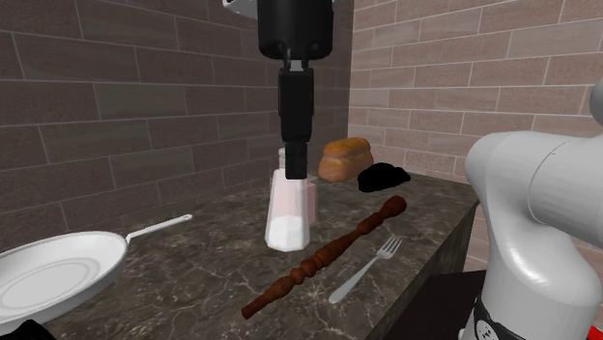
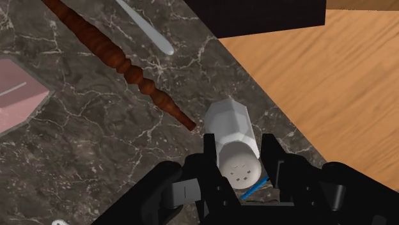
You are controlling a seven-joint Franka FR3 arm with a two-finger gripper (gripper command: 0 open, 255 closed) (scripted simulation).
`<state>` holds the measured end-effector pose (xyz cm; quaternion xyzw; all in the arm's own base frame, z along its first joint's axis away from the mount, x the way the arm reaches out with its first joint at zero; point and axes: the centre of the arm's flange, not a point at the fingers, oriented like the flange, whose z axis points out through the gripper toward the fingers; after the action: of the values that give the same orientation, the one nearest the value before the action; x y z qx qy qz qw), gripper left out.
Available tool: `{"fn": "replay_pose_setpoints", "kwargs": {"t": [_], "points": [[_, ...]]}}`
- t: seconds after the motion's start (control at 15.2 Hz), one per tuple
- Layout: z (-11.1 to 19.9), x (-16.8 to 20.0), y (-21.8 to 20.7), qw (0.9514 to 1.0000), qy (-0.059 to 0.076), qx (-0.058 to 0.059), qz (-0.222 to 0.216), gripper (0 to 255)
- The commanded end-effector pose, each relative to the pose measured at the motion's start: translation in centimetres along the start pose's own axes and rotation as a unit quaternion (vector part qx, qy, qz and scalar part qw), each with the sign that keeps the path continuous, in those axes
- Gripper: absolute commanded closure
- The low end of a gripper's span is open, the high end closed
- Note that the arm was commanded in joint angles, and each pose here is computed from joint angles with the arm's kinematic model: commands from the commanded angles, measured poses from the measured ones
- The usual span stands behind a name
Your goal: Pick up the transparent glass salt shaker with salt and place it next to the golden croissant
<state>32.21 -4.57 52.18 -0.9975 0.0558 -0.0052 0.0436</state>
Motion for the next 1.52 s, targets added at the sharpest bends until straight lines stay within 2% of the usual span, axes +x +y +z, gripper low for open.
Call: {"fn": "replay_pose_setpoints", "kwargs": {"t": [0.0,0.2,1.45], "points": [[-1.1,0.1,-0.2,1.0000,0.000,0.000,0.000,255],[-2.2,0.1,-0.3,1.0000,0.000,0.000,0.000,255],[-4.4,-8.3,23.2,1.0000,0.000,0.000,0.000,255]]}}
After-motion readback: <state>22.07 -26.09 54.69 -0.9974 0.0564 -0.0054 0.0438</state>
